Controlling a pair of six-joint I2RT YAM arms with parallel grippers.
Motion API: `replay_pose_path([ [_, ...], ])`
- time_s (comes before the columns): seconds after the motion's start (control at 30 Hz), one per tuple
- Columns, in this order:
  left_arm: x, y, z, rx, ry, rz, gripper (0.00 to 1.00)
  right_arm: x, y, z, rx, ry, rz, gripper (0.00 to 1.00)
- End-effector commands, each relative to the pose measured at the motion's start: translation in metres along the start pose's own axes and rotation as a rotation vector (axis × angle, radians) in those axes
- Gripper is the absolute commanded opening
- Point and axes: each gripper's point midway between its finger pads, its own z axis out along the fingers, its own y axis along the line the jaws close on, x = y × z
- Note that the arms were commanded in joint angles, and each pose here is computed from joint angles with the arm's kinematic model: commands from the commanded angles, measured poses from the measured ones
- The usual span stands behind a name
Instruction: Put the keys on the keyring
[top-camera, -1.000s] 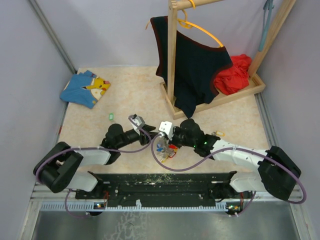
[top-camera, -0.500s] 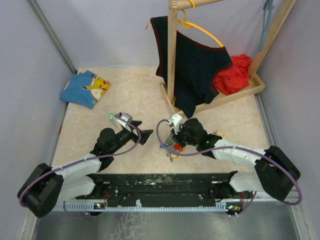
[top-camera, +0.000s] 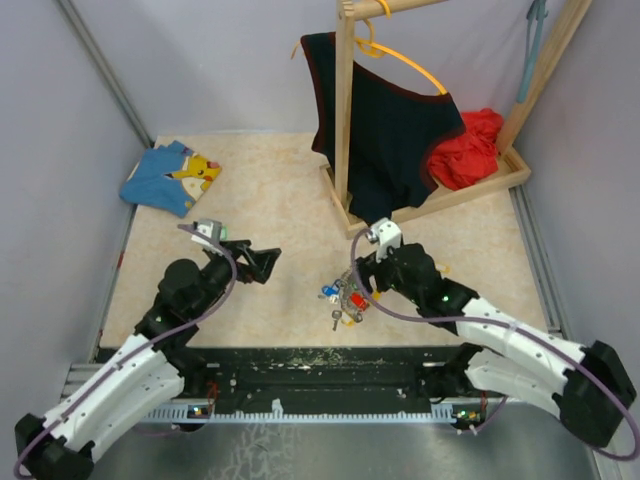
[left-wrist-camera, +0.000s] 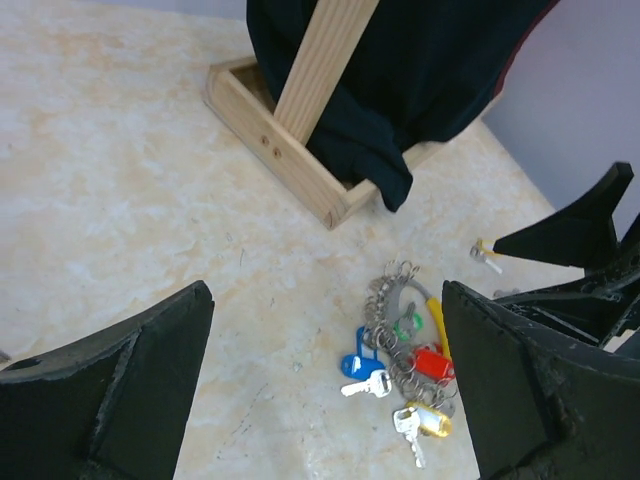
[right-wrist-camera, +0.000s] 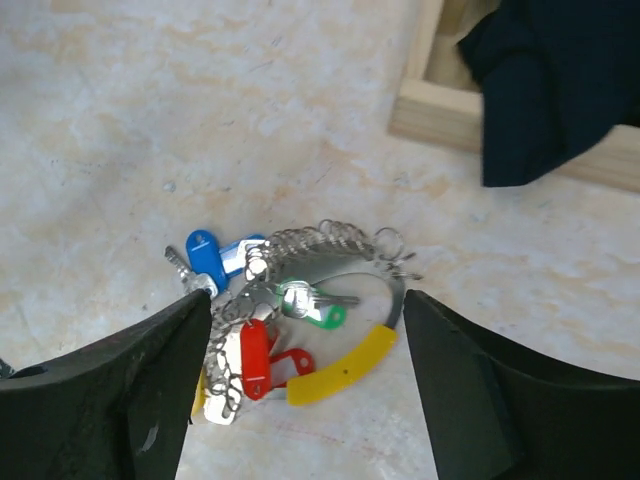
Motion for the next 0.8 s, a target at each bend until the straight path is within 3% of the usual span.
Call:
replay_pose_path([
  [0.0,-0.019,0.009,-0.027,-0.128,0.070,-0.033,1.00,-0.041,-0.028,-0.040,0.153,-0.129,0.097,0.80],
  [0.23,-0.056,0.010,-0.068,-0.196,0.042,-0.022,1.00,-0.060,-0.046,-0.109,0.211,-0.342,0.186,0.83],
  [0.37,-0.057,0.012,-0.084,-0.186,0.034,0.015,1.00,-0.061,-0.051,-0.135,0.209,-0.445,0.211,0.83],
  [0.57,-0.044,0.016,-0.096,-0.170,0.021,0.004,1.00,-0.056,-0.057,-0.150,0.224,-0.517,0.272,0.83],
  [0.77,-0.033,0.022,-0.095,-0.173,0.016,0.008,1.00,-0.050,-0.057,-0.143,0.231,-0.497,0.281,0.83],
])
